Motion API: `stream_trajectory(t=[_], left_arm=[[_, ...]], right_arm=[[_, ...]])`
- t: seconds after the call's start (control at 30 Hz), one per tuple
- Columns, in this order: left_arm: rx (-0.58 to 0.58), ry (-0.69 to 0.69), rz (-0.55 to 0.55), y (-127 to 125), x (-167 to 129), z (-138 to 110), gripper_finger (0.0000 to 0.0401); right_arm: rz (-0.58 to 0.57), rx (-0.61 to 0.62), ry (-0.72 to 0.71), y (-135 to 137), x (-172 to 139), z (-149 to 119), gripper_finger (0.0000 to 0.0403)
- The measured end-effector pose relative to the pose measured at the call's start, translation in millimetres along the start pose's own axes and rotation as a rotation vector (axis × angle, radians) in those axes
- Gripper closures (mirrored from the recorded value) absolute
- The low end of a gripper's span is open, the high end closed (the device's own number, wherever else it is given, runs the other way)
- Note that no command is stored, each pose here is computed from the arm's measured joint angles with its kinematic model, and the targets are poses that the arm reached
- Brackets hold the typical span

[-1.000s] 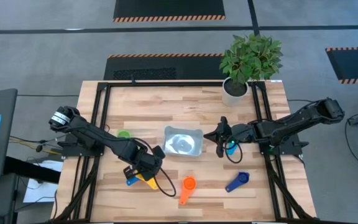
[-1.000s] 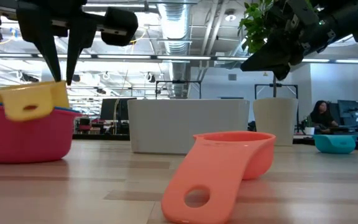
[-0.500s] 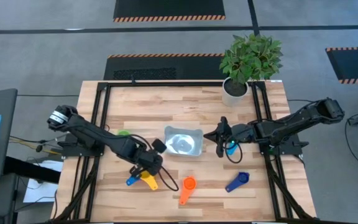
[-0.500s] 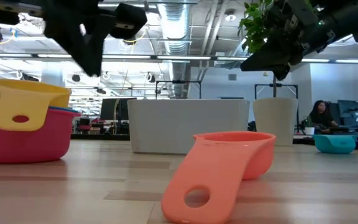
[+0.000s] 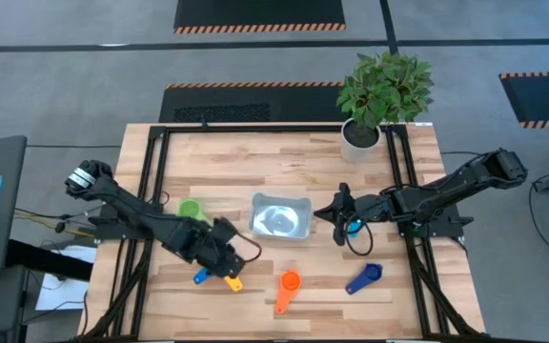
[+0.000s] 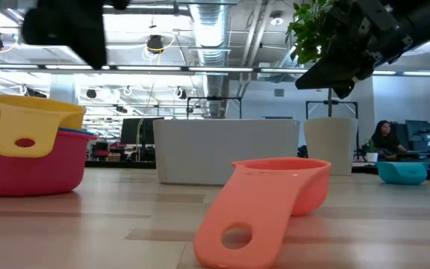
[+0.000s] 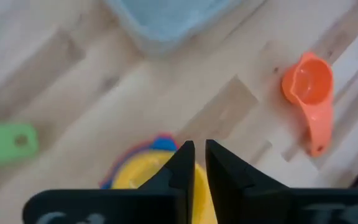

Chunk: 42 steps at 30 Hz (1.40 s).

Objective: Nest measuring cups in basket
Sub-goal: Stack the yellow measuring cup on top of the blue measuring cup

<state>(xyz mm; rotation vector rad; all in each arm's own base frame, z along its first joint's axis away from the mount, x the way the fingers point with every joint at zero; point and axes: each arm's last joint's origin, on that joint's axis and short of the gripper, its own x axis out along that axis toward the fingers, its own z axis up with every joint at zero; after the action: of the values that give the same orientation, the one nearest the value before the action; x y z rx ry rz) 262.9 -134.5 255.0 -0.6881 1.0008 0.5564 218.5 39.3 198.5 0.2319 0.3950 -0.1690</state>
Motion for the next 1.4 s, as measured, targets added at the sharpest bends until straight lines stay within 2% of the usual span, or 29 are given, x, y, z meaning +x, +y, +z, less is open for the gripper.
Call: stream_trajectory(t=[0.17,0.33,0.47,0.6,0.8,0.93,1.23,1.4], left_arm=[[-0.075,0.012,0.049,1.9,-6.1,-20.3,0.0341],[-0.132,0.056,0.141,10.0,-11.8,-36.0,0.0286],[-0.136,0.065,0.192,14.7,-14.0,-40.6,0.0247],[-0.123,0.055,0.196,15.6,-13.0,-40.7,0.0233],[-0.141,0.072,0.246,30.0,7.1,-50.5,0.0247],[-0.143,0.061,0.245,30.9,9.0,-51.0,0.0263],[-0.064,0.072,0.195,26.3,10.6,-49.5,0.0346],[-0.013,0.069,0.202,27.5,12.2,-43.2,0.0368]], right_arm=[[0.012,0.003,0.005,2.7,-0.9,-1.2,0.0373],[0.011,-0.002,0.008,2.8,-0.9,-1.5,0.0375],[0.011,-0.001,0.008,2.8,-0.9,-1.5,0.0372],[0.005,0.009,0.005,2.6,-0.9,-1.4,0.0368],[-0.016,0.017,-0.001,1.9,-0.9,-1.4,0.037],[-0.016,0.016,0.0,1.9,-0.9,-1.5,0.0375],[-0.017,0.016,0.0,1.9,-0.9,-1.5,0.037],[-0.017,0.016,0.0,1.9,-0.9,-1.5,0.0373]])
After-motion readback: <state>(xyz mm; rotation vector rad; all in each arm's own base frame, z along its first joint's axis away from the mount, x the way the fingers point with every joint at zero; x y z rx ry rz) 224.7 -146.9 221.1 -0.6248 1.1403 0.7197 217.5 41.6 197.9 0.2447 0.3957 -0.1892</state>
